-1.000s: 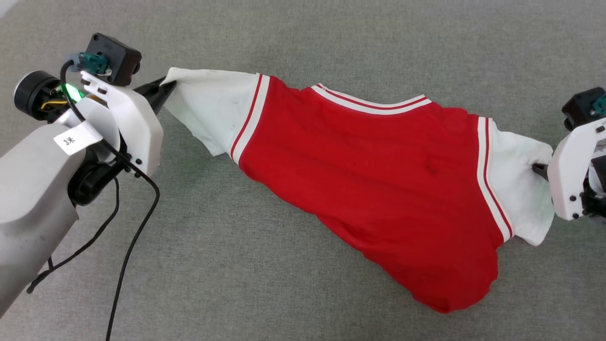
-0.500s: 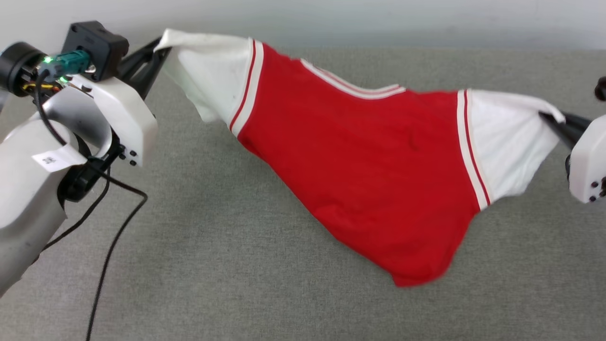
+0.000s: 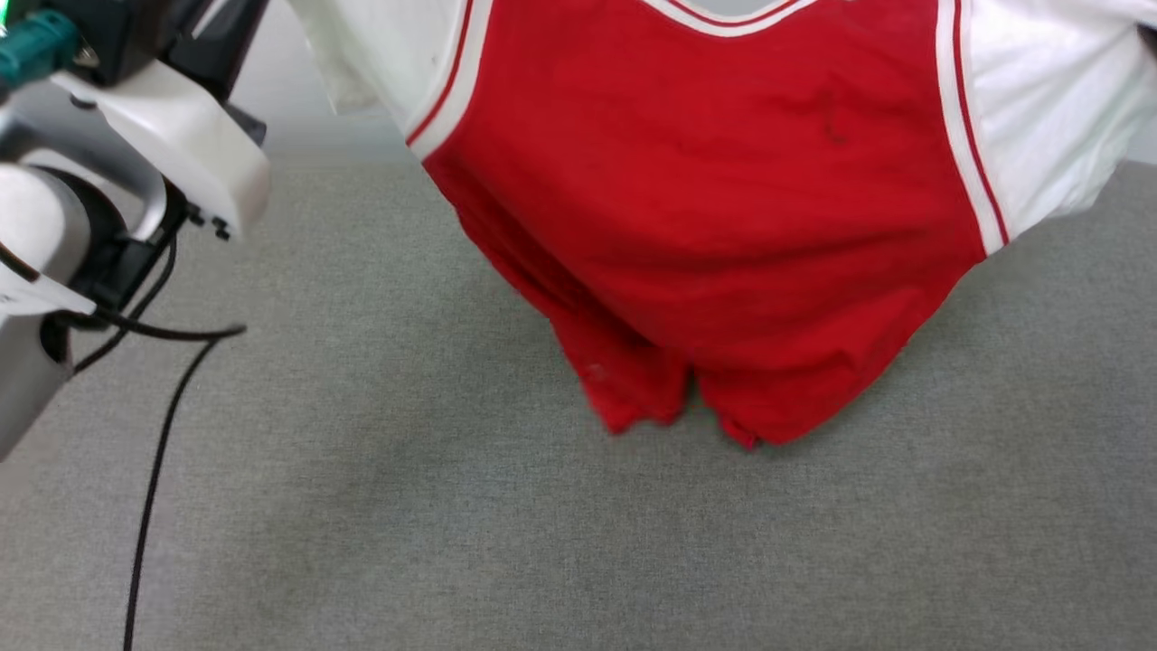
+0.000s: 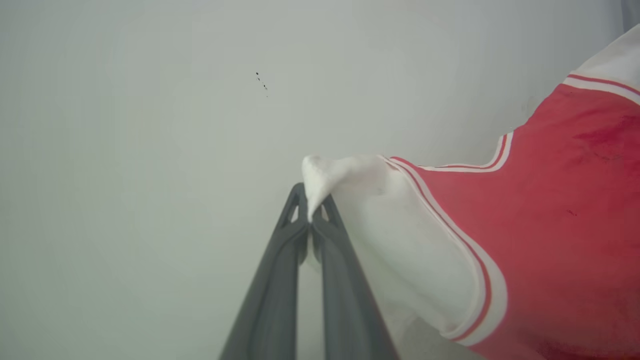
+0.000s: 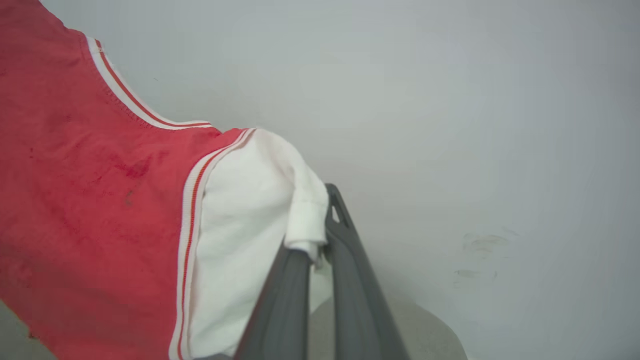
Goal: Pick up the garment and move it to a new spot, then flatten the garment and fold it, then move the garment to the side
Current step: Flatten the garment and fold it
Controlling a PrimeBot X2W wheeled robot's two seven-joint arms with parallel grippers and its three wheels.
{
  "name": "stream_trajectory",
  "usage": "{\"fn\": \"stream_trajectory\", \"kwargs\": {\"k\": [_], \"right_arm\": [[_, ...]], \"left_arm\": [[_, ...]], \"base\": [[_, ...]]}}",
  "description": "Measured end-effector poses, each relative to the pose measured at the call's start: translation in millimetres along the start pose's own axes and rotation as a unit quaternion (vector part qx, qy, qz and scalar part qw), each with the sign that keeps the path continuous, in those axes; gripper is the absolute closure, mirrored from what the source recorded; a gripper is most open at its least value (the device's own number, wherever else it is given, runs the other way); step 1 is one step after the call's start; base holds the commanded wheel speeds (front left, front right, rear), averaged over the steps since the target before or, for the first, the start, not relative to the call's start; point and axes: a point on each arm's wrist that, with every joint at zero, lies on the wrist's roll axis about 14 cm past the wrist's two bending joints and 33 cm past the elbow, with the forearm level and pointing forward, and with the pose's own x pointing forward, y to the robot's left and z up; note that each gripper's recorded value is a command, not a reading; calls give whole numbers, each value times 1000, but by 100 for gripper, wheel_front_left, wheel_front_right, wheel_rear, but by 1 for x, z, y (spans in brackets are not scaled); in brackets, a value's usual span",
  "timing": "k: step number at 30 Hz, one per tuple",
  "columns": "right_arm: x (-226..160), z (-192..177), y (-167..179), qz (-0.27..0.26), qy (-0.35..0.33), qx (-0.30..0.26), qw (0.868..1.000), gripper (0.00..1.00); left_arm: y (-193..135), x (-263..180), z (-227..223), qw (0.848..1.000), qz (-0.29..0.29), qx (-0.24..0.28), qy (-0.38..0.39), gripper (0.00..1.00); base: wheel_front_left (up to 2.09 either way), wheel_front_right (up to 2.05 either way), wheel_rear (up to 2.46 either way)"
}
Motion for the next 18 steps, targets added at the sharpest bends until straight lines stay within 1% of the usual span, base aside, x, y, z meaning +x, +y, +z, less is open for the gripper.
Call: {"fn": "stream_trajectory", "kwargs": {"k": [3, 8, 14, 18], "right_arm": [[-4, 24, -3, -7, -29, -8, 1000, 100], [-6, 56, -7, -19, -67, -21, 997, 100], [6, 75, -8, -25, -83, -34, 996, 100], [23, 81, -18, -39, -82, -45, 995, 100]], "left_arm": [[6, 2, 24, 1000, 5, 16, -24, 100], [15, 8, 57, 998, 13, 24, -62, 100], [23, 26, 64, 997, 14, 19, -74, 100], [32, 43, 58, 997, 18, 9, -74, 100]], "base": [[0, 0, 0], [0, 0, 0], [0, 0, 0], [0, 0, 0]]}}
